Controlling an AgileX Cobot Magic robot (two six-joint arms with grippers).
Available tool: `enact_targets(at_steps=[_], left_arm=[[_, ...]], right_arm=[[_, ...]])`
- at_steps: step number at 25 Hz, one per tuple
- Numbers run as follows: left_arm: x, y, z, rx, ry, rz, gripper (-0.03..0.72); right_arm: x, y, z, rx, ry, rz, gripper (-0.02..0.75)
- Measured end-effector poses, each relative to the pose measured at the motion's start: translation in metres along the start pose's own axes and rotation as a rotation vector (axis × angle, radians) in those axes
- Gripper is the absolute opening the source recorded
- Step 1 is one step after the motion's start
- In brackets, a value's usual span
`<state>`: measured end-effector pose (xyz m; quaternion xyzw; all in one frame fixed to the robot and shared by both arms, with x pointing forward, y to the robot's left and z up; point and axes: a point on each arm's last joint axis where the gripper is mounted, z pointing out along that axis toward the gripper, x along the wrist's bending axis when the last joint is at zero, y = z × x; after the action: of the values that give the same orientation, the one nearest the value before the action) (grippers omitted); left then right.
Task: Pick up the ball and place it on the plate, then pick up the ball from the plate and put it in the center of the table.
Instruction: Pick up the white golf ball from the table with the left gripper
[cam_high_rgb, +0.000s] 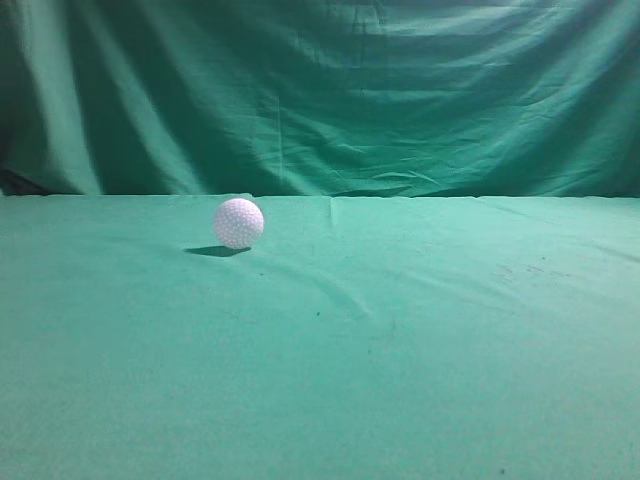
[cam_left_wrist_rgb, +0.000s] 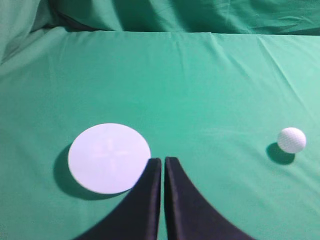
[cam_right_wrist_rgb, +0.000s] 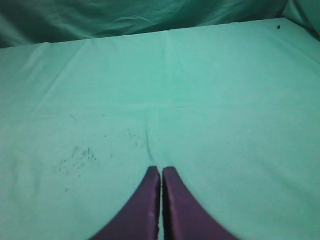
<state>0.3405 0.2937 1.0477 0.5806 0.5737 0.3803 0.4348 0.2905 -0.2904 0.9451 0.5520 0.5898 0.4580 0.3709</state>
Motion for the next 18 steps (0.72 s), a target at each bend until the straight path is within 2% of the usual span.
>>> enact_targets(at_steps=[5, 7, 11, 13, 18], left_arm=[[-0.004, 0.004, 0.011, 0.0, -0.037, -0.11, 0.0], [-0.006, 0.006, 0.016, 0.028, -0.048, -0.125, 0.0], [-0.019, 0.018, 0.027, 0.188, -0.139, 0.025, 0.0], [-0.03, 0.026, 0.036, 0.257, -0.22, 0.101, 0.0], [-0.064, 0.034, 0.068, 0.368, -0.379, 0.227, 0.0]], right_arm=[[0.0, 0.0, 0.0, 0.0, 0.0, 0.001, 0.0], [0.0, 0.0, 0.0, 0.0, 0.0, 0.001, 0.0], [0.0, 0.0, 0.0, 0.0, 0.0, 0.001, 0.0], [0.0, 0.0, 0.0, 0.0, 0.0, 0.001, 0.0], [0.0, 0.0, 0.0, 0.0, 0.0, 0.001, 0.0]])
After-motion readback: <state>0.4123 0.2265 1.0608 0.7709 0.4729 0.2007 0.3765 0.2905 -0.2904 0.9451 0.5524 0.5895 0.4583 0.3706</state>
